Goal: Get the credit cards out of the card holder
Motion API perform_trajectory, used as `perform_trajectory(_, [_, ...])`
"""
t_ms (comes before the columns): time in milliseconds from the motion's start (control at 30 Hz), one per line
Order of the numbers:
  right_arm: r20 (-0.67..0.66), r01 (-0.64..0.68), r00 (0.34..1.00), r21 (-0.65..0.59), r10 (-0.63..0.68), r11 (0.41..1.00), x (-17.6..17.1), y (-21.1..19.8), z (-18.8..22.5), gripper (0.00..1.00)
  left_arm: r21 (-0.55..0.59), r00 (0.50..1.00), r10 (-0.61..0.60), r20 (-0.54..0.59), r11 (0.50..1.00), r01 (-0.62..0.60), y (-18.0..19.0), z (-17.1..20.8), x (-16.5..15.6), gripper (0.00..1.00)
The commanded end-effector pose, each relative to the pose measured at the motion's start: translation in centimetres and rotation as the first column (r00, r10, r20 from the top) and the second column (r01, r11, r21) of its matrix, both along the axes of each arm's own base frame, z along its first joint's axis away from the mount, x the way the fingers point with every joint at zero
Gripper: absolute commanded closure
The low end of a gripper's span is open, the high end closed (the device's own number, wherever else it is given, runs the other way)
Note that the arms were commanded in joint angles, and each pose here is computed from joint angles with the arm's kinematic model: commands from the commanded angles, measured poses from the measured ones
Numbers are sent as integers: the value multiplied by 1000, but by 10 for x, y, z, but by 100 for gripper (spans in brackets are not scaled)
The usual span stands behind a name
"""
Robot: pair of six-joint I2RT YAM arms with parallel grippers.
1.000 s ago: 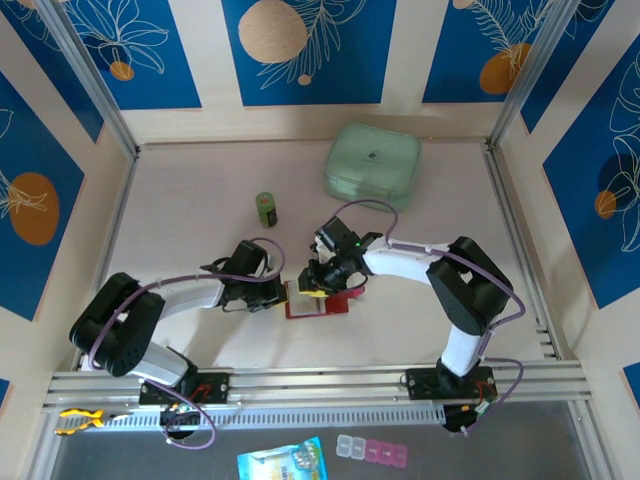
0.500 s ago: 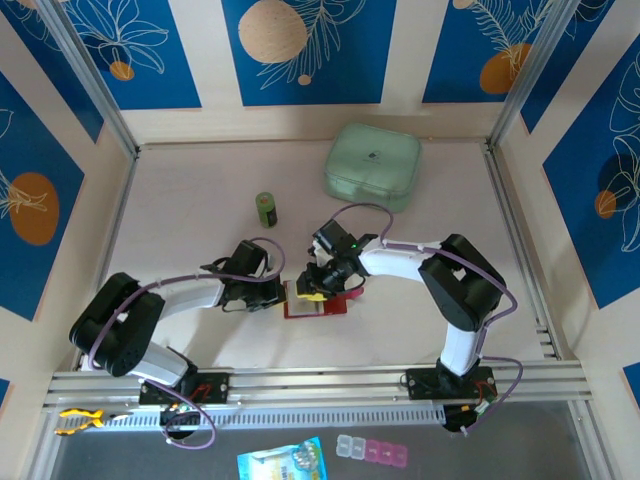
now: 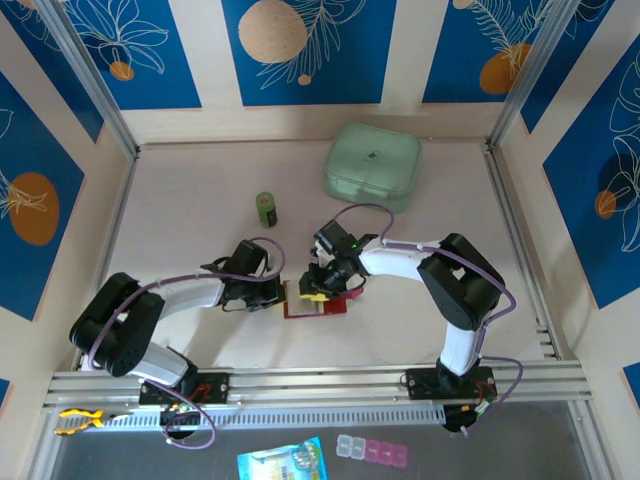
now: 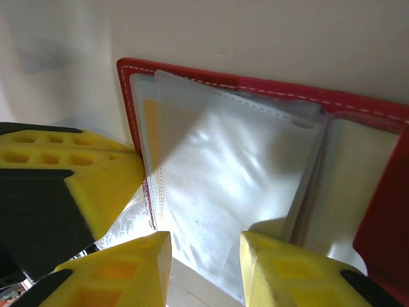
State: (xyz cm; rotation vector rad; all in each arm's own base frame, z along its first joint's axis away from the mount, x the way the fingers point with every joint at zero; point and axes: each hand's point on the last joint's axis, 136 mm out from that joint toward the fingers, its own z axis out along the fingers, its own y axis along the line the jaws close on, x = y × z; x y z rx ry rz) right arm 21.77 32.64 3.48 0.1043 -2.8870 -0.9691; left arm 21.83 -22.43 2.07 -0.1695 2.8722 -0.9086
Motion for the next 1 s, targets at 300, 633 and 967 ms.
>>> perform_trajectory(300, [-19,12,1000,-22,-12,1000,-5,-18,0,65,31,1000,-13,10,999,13,1,3,2,96])
perform_trajectory(633, [-37,19,999,-13,-19,1000,-7,-20,-7,65,8,999,-8,41,1000,7,-3,16,8,94])
perform_trajectory(967, [-38,27,999,-6,-27,1000,-8,-20,-7,66,-175,997,30,69,984,-18,-30,50,16,73])
